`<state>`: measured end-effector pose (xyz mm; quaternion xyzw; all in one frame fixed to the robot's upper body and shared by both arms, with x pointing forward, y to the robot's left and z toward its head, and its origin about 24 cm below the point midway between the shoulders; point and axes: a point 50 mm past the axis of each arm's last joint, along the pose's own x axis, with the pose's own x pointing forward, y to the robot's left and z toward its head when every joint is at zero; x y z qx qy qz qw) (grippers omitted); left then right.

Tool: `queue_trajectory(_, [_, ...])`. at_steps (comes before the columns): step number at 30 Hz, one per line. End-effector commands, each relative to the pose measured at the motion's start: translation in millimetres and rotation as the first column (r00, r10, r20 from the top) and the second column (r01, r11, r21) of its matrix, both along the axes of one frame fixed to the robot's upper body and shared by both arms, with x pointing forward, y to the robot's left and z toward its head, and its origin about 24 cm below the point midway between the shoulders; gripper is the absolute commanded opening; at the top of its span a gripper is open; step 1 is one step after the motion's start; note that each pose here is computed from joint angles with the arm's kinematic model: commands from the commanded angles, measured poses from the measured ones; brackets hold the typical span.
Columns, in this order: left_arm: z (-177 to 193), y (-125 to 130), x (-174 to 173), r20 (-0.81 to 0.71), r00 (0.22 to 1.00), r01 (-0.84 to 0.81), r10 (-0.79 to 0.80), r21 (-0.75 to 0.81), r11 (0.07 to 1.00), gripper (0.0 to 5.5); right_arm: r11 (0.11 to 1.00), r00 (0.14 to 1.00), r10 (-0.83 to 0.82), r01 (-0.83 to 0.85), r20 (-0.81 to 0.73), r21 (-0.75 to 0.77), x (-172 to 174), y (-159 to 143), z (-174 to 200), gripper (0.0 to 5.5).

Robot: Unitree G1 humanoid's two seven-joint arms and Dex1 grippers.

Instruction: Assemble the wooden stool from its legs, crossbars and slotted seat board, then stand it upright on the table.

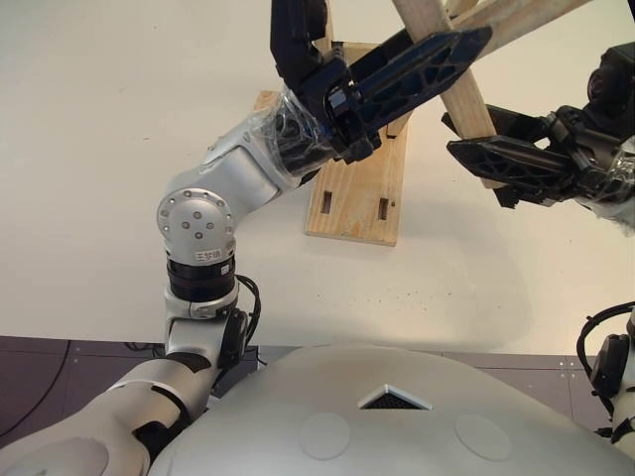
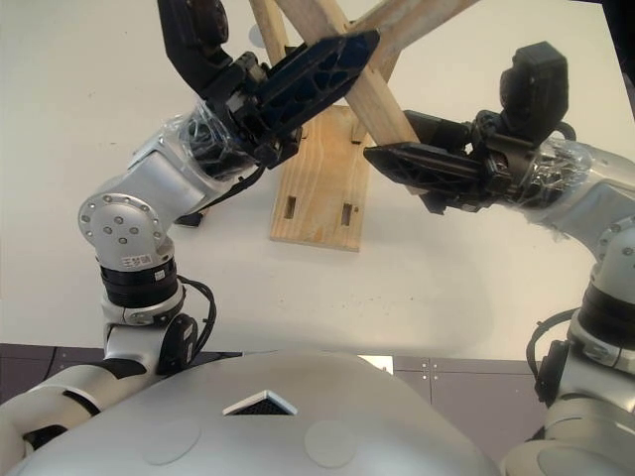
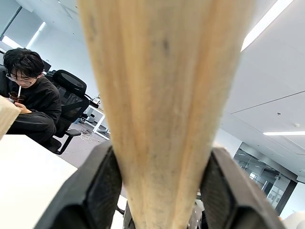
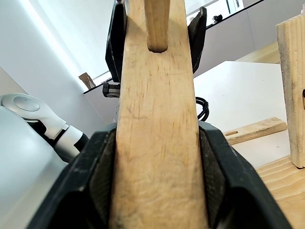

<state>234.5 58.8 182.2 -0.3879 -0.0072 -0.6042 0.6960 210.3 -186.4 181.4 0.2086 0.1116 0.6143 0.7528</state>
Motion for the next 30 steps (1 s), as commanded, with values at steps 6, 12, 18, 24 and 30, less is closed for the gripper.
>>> queue_trajectory(6, [0, 12, 7, 0.072, 0.993, -0.094, 0.093, 0.016, 0.995, 2.05, 0.999, 0.999, -0.027, 0.026, -0.027, -0.026, 4, 4, -8, 2.99])
queue_trajectory(12, [-28, 38, 11, 0.189, 0.966, -0.215, 0.177, 0.203, 0.955, 2.05, 0.965, 0.984, -0.159, 0.172, 0.079, -0.199, 18, -20, -17, 3.98])
queue_trajectory(18, [-57, 86, 10, 0.273, 0.931, -0.325, 0.242, 0.319, 0.89, 2.05, 0.916, 0.966, -0.251, 0.258, 0.063, -0.308, 23, -46, -43, 3.98])
queue_trajectory(24, [-77, 107, 3, 0.295, 0.932, -0.322, 0.21, 0.413, 0.852, 2.05, 0.909, 0.963, -0.262, 0.266, 0.056, -0.322, 25, -51, -51, 3.98])
queue_trajectory(30, [-97, 107, -2, 0.328, 0.932, -0.309, 0.156, 0.488, 0.816, 2.05, 0.909, 0.966, -0.253, 0.255, 0.051, -0.329, 27, -52, -54, 3.98])
